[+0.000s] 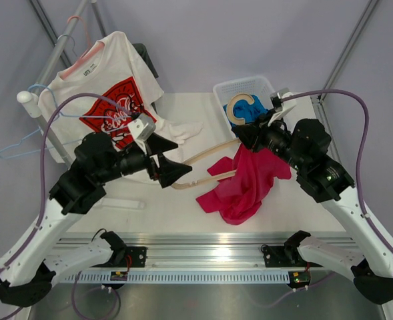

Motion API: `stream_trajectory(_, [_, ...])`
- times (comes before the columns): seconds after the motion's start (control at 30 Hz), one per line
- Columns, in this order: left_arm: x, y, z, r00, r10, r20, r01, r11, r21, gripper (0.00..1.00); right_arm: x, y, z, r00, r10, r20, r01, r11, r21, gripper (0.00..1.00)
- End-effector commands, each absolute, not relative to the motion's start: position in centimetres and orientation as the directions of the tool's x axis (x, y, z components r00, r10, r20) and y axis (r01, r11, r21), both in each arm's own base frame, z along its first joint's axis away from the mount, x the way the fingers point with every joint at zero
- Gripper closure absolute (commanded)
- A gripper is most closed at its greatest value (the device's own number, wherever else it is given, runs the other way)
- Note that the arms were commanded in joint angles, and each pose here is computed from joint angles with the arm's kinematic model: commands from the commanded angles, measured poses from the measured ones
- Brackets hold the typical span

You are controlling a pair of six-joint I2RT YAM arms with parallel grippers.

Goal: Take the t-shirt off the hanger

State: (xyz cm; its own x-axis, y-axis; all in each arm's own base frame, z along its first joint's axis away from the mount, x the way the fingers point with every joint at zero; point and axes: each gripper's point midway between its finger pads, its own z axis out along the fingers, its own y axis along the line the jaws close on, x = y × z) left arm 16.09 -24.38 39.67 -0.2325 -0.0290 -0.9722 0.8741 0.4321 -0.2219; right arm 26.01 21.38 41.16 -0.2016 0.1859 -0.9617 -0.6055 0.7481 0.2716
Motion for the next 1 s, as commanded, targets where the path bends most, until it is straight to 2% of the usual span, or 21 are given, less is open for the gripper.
stream_trajectory(0.0, [16.7, -26.7, 39.5, -0.288, 0.019, -0.957, 0.893, 0.367, -0.262, 0.07, 24.5, 23.2, 41.8, -0.201, 0.213, -0.956, -0.705, 0.647, 0.292, 1.00])
stream_trajectory(0.1, [17.7, -27.9, 39.7, -0.305, 0.030, -0.952, 0.893, 0.356, -0.275, 0.10, 24.9, 23.6, 40.9, -0.216, 0.206, -0.955, -0.705, 0.644, 0.298, 1.00])
stream_trajectory(0.23, [18.7, -29.5, 38.8, -0.352, 0.063, -0.934, 0.887, 0.342, -0.311, 0.24, 25.7, 24.0, 39.9, -0.220, 0.202, -0.954, -0.697, 0.652, 0.298, 1.00])
stream_trajectory(0.47, [20.0, -30.9, 36.1, -0.412, 0.132, -0.902, 0.865, 0.367, -0.342, 0.38, 27.2, 24.3, 38.9, -0.224, 0.200, -0.954, -0.670, 0.680, 0.299, 1.00])
stream_trajectory(0.57, [20.6, -31.3, 35.7, -0.422, 0.137, -0.896, 0.857, 0.382, -0.346, 0.56, 27.6, 24.6, 38.6, -0.230, 0.195, -0.953, -0.669, 0.680, 0.300, 1.00])
stream_trajectory(0.63, [21.4, -31.7, 35.3, -0.437, 0.138, -0.889, 0.845, 0.401, -0.354, 0.80, 28.0, 24.9, 38.2, -0.238, 0.184, -0.954, -0.668, 0.682, 0.298, 1.00])
stream_trajectory(0.67, [21.8, -31.8, 35.3, -0.439, 0.136, -0.888, 0.841, 0.411, -0.352, 1.00, 28.1, 24.9, 38.2, -0.240, 0.177, -0.954, -0.669, 0.682, 0.295, 1.00])
stream_trajectory(0.8, [22.1, -32.0, 35.7, -0.442, 0.115, -0.889, 0.833, 0.422, -0.359, 1.00, 28.5, 25.2, 37.7, -0.245, 0.151, -0.958, -0.669, 0.689, 0.279, 1.00])
stream_trajectory(0.83, [22.1, -31.9, 35.6, -0.442, 0.114, -0.890, 0.831, 0.427, -0.358, 1.00, 28.6, 25.1, 37.8, -0.239, 0.150, -0.959, -0.669, 0.691, 0.274, 0.96])
stream_trajectory(0.87, [22.2, -31.8, 35.6, -0.438, 0.115, -0.892, 0.831, 0.430, -0.352, 1.00, 28.6, 25.0, 37.8, -0.236, 0.147, -0.961, -0.665, 0.696, 0.270, 0.80])
stream_trajectory(0.93, [22.2, -31.3, 35.5, -0.434, 0.108, -0.895, 0.824, 0.449, -0.345, 1.00, 28.7, 24.9, 38.0, -0.224, 0.147, -0.963, -0.662, 0.703, 0.261, 0.74])
stream_trajectory(0.97, [22.2, -31.2, 35.2, -0.433, 0.108, -0.895, 0.822, 0.456, -0.342, 1.00, 28.7, 24.7, 38.0, -0.225, 0.147, -0.963, -0.658, 0.706, 0.261, 0.62])
